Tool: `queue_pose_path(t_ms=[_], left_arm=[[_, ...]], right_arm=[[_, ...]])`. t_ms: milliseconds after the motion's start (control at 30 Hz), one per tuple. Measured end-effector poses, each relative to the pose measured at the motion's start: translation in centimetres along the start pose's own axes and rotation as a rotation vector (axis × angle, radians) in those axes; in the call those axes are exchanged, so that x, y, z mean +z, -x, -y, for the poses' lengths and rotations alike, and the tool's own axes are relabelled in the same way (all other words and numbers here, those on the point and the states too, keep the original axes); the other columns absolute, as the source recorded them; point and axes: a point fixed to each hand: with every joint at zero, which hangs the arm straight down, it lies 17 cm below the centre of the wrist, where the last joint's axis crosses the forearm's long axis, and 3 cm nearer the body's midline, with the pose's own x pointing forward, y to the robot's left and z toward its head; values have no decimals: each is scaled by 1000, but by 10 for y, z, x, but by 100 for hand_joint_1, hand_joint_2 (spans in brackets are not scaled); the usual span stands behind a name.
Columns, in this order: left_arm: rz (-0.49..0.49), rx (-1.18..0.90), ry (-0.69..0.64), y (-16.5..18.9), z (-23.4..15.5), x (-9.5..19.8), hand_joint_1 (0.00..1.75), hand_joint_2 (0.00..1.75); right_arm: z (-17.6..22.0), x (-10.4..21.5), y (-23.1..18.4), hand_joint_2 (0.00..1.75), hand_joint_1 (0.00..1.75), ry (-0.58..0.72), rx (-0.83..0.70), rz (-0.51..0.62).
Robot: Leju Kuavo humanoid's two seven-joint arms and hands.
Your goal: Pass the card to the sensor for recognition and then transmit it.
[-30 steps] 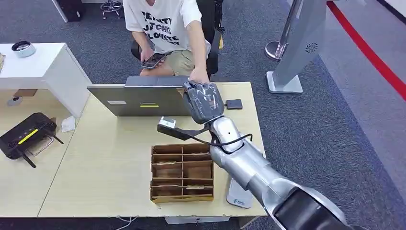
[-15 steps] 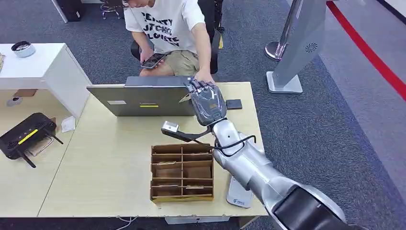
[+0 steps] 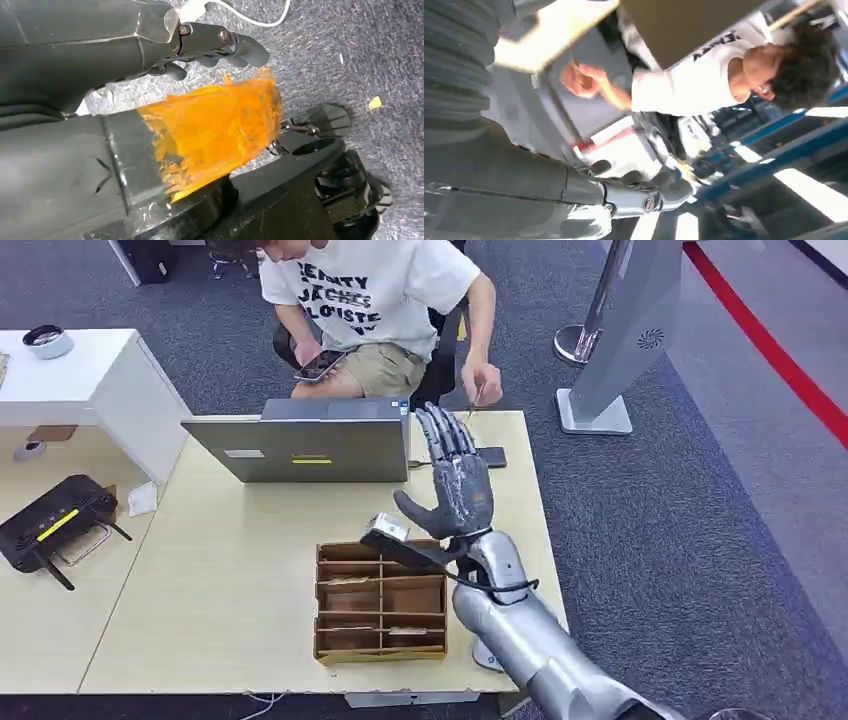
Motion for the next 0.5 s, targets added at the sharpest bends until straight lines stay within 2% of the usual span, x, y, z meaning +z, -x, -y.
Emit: queue_pose_path(t_ms=[167, 333, 367, 500], left_arm=[[-1, 49, -17, 8, -2, -1, 0, 0], [0, 86, -23, 14, -1, -1, 0, 0], [-1, 93, -24, 15, -1, -1, 0, 0], [3, 107, -28, 16, -2, -1, 0, 0]], right_arm=[[28, 30, 6, 175, 0, 110, -301, -132], [44, 58, 5, 175, 0, 143, -449, -169], [46, 62, 3, 0, 0, 140, -467, -165], [47, 78, -4, 0, 0, 106, -502, -149]])
